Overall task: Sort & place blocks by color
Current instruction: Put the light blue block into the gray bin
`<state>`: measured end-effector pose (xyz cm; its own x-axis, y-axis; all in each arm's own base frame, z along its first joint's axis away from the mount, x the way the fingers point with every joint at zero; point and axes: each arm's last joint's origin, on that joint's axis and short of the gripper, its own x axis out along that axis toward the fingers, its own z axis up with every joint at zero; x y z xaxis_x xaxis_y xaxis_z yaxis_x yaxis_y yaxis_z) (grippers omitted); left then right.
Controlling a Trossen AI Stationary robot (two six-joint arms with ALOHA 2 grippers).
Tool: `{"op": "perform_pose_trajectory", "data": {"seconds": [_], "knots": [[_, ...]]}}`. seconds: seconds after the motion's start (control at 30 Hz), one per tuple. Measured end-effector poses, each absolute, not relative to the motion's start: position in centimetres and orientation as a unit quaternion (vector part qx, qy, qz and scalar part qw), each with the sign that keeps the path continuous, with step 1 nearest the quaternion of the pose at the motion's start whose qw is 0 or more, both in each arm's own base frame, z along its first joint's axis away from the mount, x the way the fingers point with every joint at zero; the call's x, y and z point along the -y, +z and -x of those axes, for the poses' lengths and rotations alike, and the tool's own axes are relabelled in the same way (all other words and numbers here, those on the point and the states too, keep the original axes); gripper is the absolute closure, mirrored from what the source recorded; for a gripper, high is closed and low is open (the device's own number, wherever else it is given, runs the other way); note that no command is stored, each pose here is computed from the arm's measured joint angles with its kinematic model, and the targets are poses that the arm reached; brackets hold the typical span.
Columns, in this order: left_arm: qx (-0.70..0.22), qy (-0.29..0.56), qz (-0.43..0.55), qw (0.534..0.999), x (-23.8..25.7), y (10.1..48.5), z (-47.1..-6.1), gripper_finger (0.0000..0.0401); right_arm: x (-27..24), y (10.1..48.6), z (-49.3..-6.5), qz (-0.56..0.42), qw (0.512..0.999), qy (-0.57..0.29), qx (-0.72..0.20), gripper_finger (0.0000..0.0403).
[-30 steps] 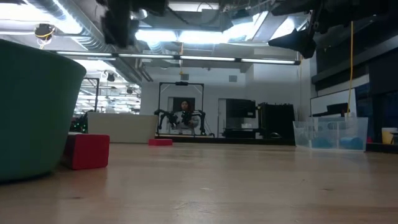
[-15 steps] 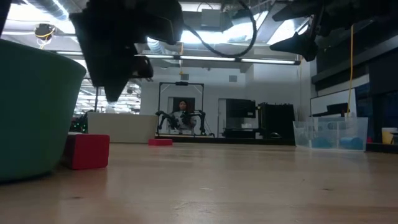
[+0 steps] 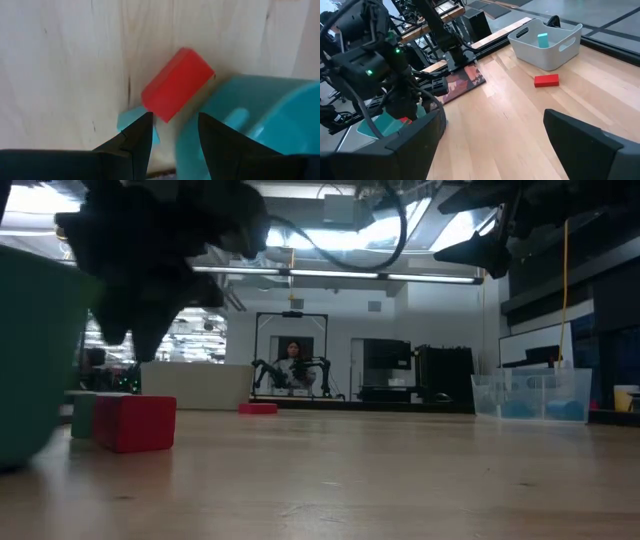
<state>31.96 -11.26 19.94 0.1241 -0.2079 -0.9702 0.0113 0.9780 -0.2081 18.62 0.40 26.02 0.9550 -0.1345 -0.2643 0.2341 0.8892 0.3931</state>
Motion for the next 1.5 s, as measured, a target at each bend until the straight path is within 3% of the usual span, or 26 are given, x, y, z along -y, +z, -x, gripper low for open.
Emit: {"op": "perform_pose_trajectory", "data": {"seconds": [0.43, 0.73, 0.97, 1.07, 1.27, 1.5], "knots": [[-0.674, -0.039, 0.065, 0.735, 10.5, 19.9, -31.5, 0.0251, -0.4, 26.0, -18.6, -0.228, 0.962, -0.097, -0.114, 0.0052], [-0.678, -0.043, 0.135, 0.721, 8.7, 18.7, -31.0, 0.0251, -0.4, 26.0, -18.6, -0.228, 0.962, -0.097, -0.114, 0.0052], [-0.597, 0.003, 0.189, 0.779, 7.8, 21.1, -28.9, 0.0251, -0.4, 25.9, -18.6, -0.238, 0.959, -0.099, -0.116, 0.0052], [-0.601, 0.023, 0.22, 0.768, 7.5, 19.9, -27.7, 0.025, -0.4, 25.8, -18.7, -0.238, 0.959, -0.1, -0.119, 0.0052], [-0.62, 0.046, 0.261, 0.739, 7.3, 17.8, -26.4, 0.0218, -0.4, 25.6, -19.0, -0.238, 0.958, -0.101, -0.123, 0.0051], [-0.603, 0.021, 0.253, 0.757, 7.8, 17.8, -26.8, 0.0166, -0.4, 25.6, -19.1, -0.239, 0.958, -0.101, -0.122, 0.0051]]}}
